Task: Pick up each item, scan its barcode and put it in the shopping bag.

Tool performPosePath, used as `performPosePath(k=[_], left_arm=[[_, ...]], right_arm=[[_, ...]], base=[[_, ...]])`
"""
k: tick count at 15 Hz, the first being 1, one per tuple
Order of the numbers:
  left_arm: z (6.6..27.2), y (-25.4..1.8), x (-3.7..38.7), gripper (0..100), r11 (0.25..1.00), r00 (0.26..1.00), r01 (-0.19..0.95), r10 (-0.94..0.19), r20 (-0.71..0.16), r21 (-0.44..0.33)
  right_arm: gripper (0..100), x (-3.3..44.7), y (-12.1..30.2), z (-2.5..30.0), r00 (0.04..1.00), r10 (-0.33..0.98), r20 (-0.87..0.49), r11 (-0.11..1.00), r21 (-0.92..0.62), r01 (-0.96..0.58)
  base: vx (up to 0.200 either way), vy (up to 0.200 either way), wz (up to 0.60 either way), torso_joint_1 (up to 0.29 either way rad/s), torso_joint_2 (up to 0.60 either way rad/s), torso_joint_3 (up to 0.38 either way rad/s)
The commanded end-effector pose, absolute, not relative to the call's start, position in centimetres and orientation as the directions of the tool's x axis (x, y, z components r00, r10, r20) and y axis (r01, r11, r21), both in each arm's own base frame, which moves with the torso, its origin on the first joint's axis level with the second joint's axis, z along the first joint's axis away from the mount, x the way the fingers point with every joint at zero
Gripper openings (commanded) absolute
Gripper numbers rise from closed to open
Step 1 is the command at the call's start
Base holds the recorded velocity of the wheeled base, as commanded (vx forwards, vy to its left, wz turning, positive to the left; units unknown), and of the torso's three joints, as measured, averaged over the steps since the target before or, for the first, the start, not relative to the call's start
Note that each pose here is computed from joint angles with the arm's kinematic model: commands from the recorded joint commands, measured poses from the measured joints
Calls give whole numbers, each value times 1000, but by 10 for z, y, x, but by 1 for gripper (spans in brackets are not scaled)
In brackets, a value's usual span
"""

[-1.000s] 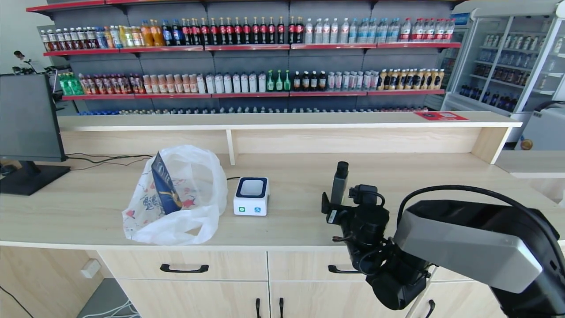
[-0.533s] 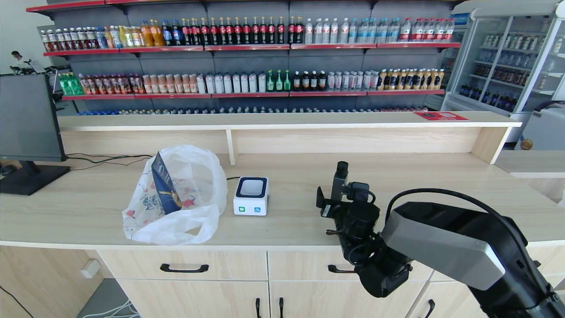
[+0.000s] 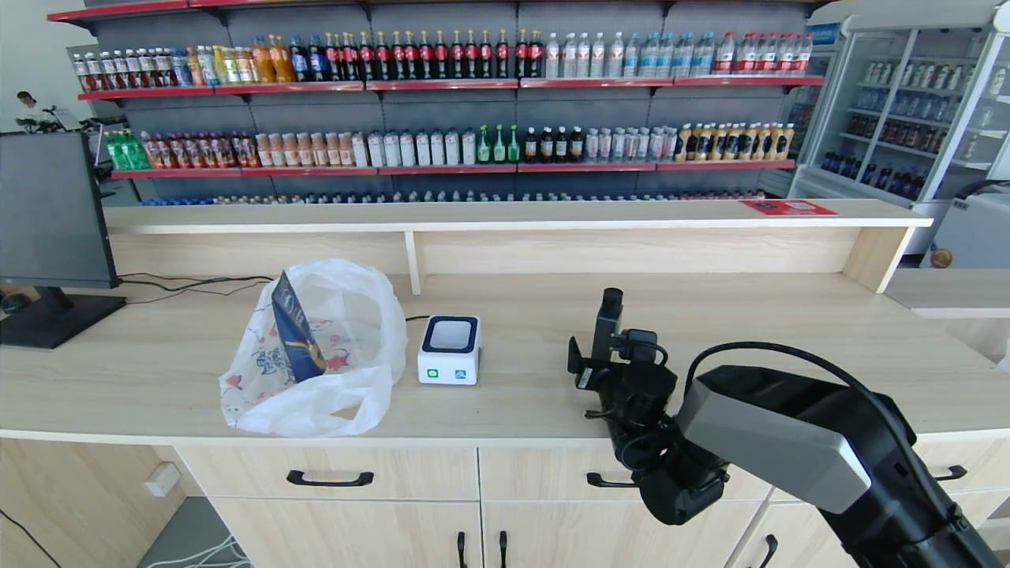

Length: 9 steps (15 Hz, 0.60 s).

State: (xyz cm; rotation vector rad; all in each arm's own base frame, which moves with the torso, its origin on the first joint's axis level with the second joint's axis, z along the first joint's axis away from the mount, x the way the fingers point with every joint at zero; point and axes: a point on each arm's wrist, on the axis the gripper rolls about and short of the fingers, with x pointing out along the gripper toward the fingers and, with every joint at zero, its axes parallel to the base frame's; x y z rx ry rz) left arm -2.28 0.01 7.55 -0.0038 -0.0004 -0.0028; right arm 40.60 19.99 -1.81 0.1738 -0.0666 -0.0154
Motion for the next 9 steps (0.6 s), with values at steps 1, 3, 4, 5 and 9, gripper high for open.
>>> performPosePath(k=[1,3,4,5,9], left_arm=[[75,0,-23,0,1000,1000,3,-3,0,-3],[75,0,-23,0,1000,1000,3,-3,0,-3],[75,0,-23,0,1000,1000,3,-3,0,-3],[75,0,-23,0,1000,1000,3,-3,0,-3],[75,0,-23,0,1000,1000,3,-3,0,-3]], right_arm=[[100,408,198,-18,998,-24,61,985,171,13],[100,416,197,-13,997,-29,70,984,176,16],[100,422,198,-8,997,-34,76,984,179,20],[100,425,198,-6,996,-34,78,983,180,19],[100,435,200,0,997,-29,77,984,179,15]], base=[[0,0,0,0,0,0],[0,0,0,0,0,0],[0,0,0,0,0,0],[0,0,0,0,0,0],[0,0,0,0,0,0]])
